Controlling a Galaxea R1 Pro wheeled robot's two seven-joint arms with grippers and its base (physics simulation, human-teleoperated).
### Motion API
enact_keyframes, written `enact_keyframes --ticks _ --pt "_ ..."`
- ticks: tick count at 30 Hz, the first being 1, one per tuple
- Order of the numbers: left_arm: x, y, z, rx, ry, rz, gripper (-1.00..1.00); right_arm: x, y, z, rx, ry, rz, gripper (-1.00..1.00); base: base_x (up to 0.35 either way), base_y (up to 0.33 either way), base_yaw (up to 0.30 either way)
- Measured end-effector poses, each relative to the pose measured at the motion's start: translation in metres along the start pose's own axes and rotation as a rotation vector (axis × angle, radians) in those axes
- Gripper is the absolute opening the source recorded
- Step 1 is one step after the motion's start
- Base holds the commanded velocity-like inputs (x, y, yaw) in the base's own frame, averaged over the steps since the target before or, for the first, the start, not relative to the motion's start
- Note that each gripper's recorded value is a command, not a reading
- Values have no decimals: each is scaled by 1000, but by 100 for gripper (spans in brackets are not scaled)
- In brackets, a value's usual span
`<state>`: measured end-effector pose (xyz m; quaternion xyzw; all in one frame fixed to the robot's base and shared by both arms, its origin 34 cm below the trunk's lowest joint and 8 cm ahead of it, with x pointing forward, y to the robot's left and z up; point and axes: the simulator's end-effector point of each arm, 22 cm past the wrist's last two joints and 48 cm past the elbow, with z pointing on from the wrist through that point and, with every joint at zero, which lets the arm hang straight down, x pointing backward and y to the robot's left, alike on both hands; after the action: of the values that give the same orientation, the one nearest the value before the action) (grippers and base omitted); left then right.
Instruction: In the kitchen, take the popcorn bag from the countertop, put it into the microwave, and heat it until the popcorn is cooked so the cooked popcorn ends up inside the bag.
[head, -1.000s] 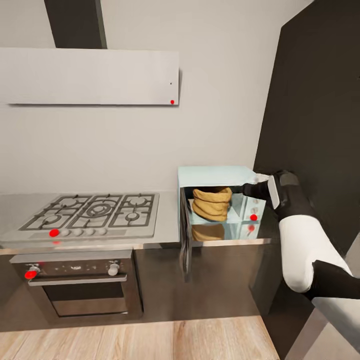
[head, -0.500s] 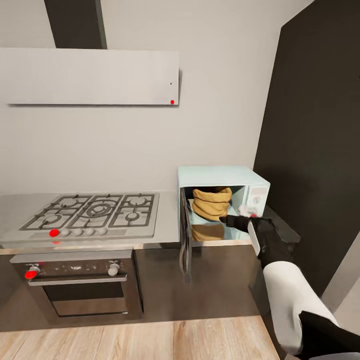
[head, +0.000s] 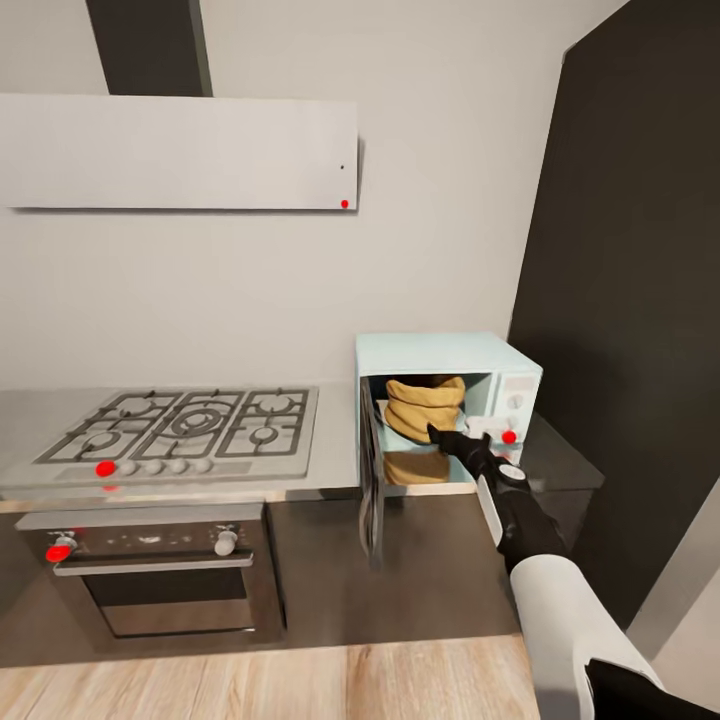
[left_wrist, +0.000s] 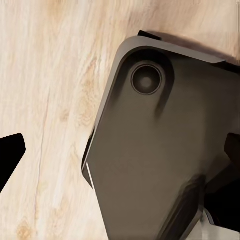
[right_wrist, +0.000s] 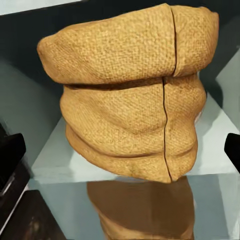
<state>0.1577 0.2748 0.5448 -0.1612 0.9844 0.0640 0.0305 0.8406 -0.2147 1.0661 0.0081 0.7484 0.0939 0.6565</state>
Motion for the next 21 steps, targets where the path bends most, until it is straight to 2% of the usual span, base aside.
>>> enact_keyframes --ticks 10,21 --pt "-1 0 0 1 -1 1 100 -1 -1 0 5 -7 -1 100 298 0 0" --pt "0 0 0 0 0 1 100 -1 -1 0 6 -7 -1 100 218 0 0"
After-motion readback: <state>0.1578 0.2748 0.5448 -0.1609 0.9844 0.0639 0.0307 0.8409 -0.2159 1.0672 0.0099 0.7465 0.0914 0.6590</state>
